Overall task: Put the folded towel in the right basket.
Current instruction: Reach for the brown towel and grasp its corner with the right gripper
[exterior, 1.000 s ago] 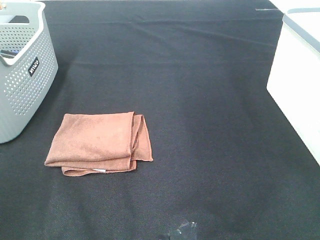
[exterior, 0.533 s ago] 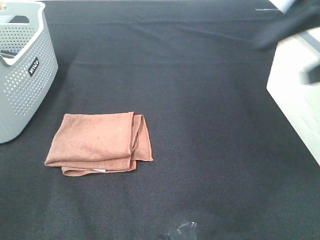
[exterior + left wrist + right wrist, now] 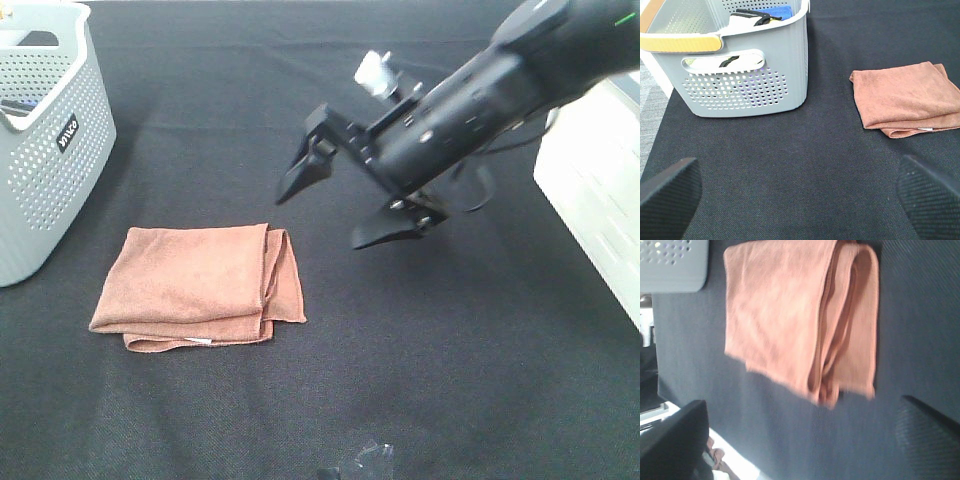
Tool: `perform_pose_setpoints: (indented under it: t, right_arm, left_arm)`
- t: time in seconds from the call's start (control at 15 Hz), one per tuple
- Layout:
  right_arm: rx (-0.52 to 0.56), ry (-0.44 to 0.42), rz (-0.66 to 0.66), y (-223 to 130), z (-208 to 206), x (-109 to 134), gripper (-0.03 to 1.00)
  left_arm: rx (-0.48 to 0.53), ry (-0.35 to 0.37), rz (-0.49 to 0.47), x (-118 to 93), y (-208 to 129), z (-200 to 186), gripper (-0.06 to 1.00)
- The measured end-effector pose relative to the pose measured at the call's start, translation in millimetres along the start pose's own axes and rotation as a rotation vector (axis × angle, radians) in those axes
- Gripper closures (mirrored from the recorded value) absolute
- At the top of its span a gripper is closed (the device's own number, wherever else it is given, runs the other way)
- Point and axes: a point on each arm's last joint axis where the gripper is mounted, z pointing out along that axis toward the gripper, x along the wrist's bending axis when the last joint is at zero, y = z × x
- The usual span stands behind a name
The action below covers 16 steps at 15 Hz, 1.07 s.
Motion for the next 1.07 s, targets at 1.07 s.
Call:
perform_pose_setpoints:
  t: [1.07]
  right_arm:
    - [0.070, -0.009, 0.113, 7, 95, -33, 0.02]
  left_arm:
    - [0.000, 0.000, 0.000, 0, 0, 0, -0.05]
